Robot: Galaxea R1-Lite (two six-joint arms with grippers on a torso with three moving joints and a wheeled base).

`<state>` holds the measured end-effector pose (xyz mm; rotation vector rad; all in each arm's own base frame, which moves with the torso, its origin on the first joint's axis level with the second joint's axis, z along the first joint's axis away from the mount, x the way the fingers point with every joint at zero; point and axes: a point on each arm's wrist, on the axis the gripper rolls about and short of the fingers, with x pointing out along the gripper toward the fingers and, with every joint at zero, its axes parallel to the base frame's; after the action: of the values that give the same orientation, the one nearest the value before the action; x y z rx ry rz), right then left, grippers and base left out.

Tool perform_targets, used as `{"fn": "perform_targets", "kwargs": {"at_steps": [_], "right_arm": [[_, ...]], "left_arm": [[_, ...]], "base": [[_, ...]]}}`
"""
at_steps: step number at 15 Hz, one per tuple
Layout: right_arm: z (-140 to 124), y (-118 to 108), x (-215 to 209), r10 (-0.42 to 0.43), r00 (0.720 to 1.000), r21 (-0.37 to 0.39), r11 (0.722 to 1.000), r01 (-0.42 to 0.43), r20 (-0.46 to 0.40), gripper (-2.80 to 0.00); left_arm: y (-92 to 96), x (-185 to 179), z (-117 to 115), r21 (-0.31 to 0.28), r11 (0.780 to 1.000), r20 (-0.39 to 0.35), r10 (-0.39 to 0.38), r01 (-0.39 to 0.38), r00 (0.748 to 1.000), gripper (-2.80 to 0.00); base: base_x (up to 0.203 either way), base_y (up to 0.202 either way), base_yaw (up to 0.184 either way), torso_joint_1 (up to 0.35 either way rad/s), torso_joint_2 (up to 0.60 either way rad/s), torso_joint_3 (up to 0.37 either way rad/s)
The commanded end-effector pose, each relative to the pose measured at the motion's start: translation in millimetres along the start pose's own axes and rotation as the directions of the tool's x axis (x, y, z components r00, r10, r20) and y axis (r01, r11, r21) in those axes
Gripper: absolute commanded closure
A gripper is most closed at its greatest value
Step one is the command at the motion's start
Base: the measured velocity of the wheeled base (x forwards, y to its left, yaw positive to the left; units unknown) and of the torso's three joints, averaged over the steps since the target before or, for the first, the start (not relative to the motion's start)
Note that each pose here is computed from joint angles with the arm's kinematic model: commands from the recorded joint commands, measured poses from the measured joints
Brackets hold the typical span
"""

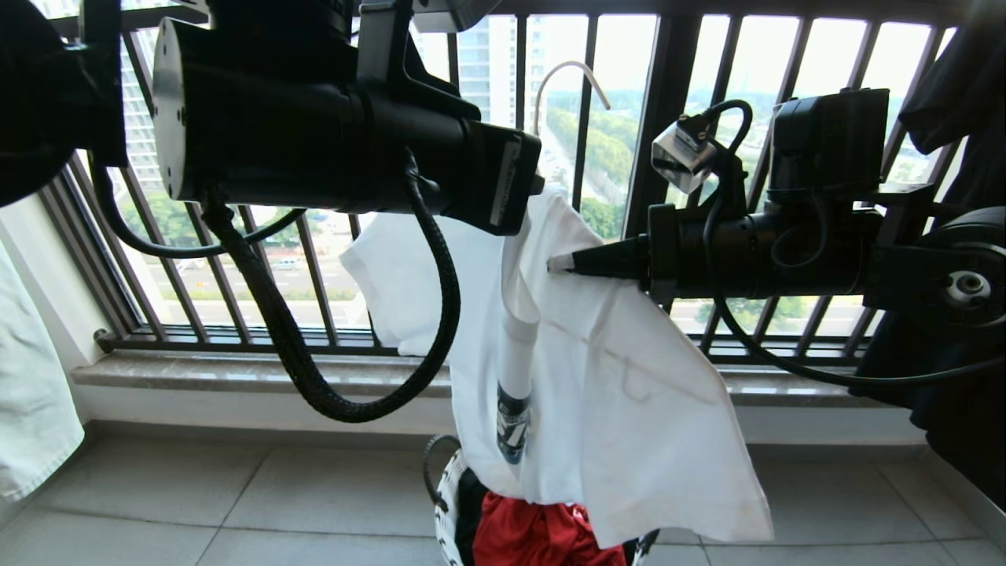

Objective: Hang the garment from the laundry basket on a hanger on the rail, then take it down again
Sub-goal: Hang the clothes on the clothes rack

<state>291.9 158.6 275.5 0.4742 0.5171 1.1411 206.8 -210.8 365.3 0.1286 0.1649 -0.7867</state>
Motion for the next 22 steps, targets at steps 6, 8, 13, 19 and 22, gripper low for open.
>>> {"fn": "perform_targets", "kwargs": {"at_steps": [6, 8, 13, 19, 22], "right_arm": [[0.1, 2.7, -1.9, 0.007, 1.000, -0.002, 1.000, -0.007, 0.001, 0.00], [0.0, 3.3, -1.7, 0.008, 1.000, -0.003, 1.000, -0.008, 0.001, 0.00], [0.4, 3.5, -2.4, 0.007, 1.000, -0.003, 1.000, -0.007, 0.003, 0.00], [1.7, 7.9, -5.8, 0.012, 1.000, -0.011, 1.000, -0.012, 0.010, 0.00], [1.5, 10.1, -7.8, 0.012, 1.000, -0.013, 1.000, -0.011, 0.013, 0.00]], "left_arm": [[-5.8, 3.8, 0.2, 0.005, 1.000, -0.001, -0.008, 0.008, 1.000, 0.00], [-5.7, 2.4, 1.1, 0.007, 1.000, 0.002, -0.008, 0.008, 1.000, -2.80], [-5.1, -0.9, -2.7, 0.013, 1.000, -0.046, 0.017, -0.016, 0.999, -2.80], [-1.7, -14.4, -9.1, 0.044, 0.987, -0.199, 0.159, -0.154, 0.967, -2.80], [2.7, -39.3, -0.3, 0.041, 0.981, -0.168, 0.195, -0.190, 0.966, -2.80]], "base": [[0.000, 0.000, 0.000, 0.000, 0.00, 0.000], [0.000, 0.000, 0.000, 0.000, 0.00, 0.000], [0.000, 0.000, 0.000, 0.000, 0.00, 0.000], [0.000, 0.000, 0.000, 0.000, 0.00, 0.000], [0.000, 0.000, 0.000, 0.000, 0.00, 0.000]]}}
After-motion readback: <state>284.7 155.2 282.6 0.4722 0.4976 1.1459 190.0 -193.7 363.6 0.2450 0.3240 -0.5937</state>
